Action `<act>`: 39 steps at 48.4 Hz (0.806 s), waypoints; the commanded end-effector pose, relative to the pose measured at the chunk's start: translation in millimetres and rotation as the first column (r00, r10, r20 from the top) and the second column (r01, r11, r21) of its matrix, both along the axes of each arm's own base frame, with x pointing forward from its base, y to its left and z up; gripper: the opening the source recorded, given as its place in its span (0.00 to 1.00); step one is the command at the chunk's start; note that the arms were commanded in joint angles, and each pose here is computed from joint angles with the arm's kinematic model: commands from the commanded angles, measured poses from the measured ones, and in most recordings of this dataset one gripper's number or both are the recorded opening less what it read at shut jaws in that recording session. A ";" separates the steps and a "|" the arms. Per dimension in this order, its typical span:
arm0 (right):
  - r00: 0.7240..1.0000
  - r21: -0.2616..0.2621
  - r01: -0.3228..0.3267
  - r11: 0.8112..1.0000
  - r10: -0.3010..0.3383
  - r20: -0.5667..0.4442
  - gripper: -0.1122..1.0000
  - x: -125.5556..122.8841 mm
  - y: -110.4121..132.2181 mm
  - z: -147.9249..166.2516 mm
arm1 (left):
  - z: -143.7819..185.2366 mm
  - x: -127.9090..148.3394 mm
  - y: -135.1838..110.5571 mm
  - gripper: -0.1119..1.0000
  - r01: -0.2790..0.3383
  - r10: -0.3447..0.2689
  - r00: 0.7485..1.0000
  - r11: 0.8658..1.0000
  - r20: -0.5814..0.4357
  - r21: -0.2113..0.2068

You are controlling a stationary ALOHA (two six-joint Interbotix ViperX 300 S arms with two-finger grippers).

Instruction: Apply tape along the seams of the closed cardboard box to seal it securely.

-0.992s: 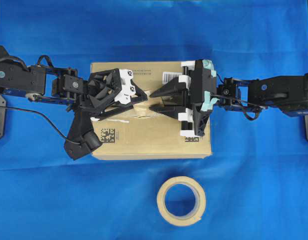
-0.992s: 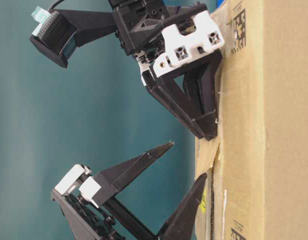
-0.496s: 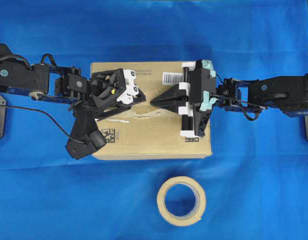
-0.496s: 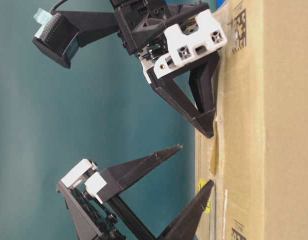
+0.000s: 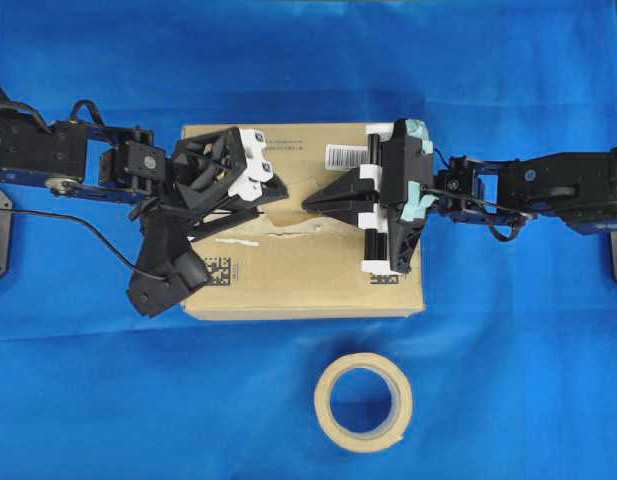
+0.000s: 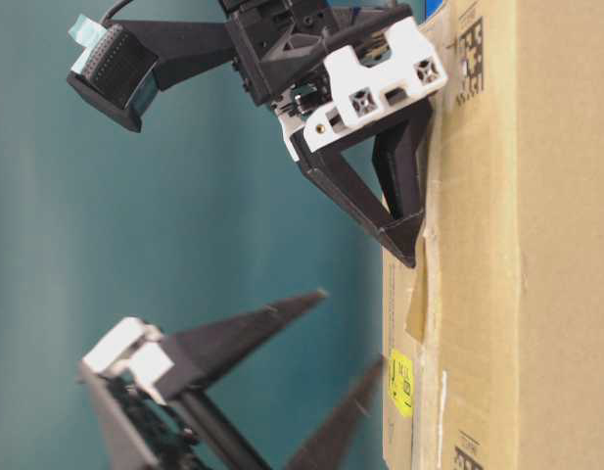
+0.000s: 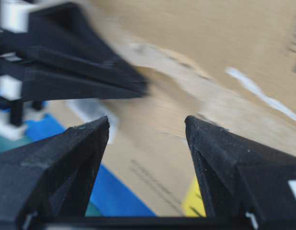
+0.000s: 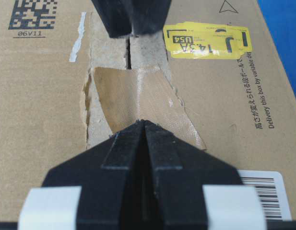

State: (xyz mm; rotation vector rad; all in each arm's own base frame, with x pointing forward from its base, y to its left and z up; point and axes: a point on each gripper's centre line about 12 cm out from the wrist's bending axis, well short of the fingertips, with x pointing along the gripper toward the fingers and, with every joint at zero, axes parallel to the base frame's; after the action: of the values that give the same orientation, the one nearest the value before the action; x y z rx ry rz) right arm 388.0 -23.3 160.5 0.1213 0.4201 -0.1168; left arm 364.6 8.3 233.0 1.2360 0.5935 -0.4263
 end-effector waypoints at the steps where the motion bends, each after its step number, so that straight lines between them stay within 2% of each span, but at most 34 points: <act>1: 1.000 0.003 0.006 1.000 -0.006 0.009 0.10 0.5 -1.4 3.3 | 17.8 1.9 0.6 0.64 -0.038 0.043 0.994 0.998 0.104 -0.053; 4: 1.000 0.002 0.005 1.000 -0.005 0.009 0.10 0.5 -1.4 3.4 | 21.2 2.4 0.8 0.61 -0.077 0.095 0.984 0.989 0.151 -0.123; 6: 1.000 0.003 0.006 1.000 -0.007 0.011 0.10 0.6 -1.4 3.5 | 23.5 3.0 1.0 0.59 -0.103 0.136 0.974 0.979 0.180 -0.179; 8: 1.000 0.001 0.006 1.000 -0.006 0.012 0.10 0.6 -1.4 3.7 | 23.9 3.3 1.1 0.56 -0.129 0.179 0.964 0.962 0.199 -0.240; 11: 1.000 0.002 0.007 1.000 -0.007 0.015 0.10 0.8 -1.5 4.0 | 22.9 4.3 1.3 0.49 -0.167 0.247 0.946 0.926 0.208 -0.339; 12: 1.000 0.002 0.007 1.000 -0.007 0.017 0.10 1.2 -1.5 4.5 | 22.0 4.4 1.4 0.47 -0.187 0.282 0.938 0.902 0.202 -0.390; 15: 1.000 0.002 0.007 1.000 -0.007 0.017 0.10 0.8 -1.5 4.2 | 17.9 4.2 1.4 0.38 -0.229 0.345 0.923 0.847 0.168 -0.480; 17: 1.000 0.002 0.007 1.000 -0.007 0.020 0.10 1.3 -1.6 4.8 | 15.6 4.0 2.5 0.32 -0.260 0.387 0.911 0.805 0.140 -0.534; 21: 1.000 0.000 0.008 1.000 -0.008 0.031 0.10 1.8 -1.8 6.0 | 11.6 3.7 7.0 0.18 -0.319 0.468 0.880 0.707 0.079 -0.631; 22: 0.999 0.000 0.010 1.000 -0.010 0.034 0.10 1.9 -2.4 6.3 | 9.2 3.4 8.7 0.15 -0.337 0.492 0.869 0.673 0.058 -0.658; 24: 0.999 -0.001 0.012 1.000 -0.012 0.038 0.10 2.0 -3.1 6.8 | 6.2 3.0 11.5 0.11 -0.359 0.520 0.854 0.632 0.032 -0.687; 27: 0.999 -0.003 0.013 1.000 -0.013 0.041 0.10 2.1 -3.7 7.2 | -0.5 2.9 16.1 0.10 -0.387 0.553 0.833 0.581 -0.001 -0.716; 30: 0.999 -0.004 0.012 1.000 -0.012 0.039 0.10 1.7 -3.6 6.7 | -9.5 2.7 20.1 0.10 -0.406 0.573 0.819 0.552 -0.022 -0.728; 35: 0.999 -0.005 0.011 1.000 -0.011 0.038 0.10 1.3 -3.6 6.2 | -23.4 5.3 27.4 0.10 -0.411 0.600 0.800 0.520 -0.023 -0.749; 39: 0.999 -0.005 0.011 1.000 -0.011 0.038 0.10 1.7 -3.6 6.5 | -28.7 8.9 30.9 0.10 -0.398 0.612 0.791 0.507 -0.006 -0.764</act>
State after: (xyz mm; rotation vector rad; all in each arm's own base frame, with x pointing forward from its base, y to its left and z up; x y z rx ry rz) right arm 388.8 -24.4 162.2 0.1197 0.3971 -0.1204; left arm 369.2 35.1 199.4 0.2700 0.4964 0.0225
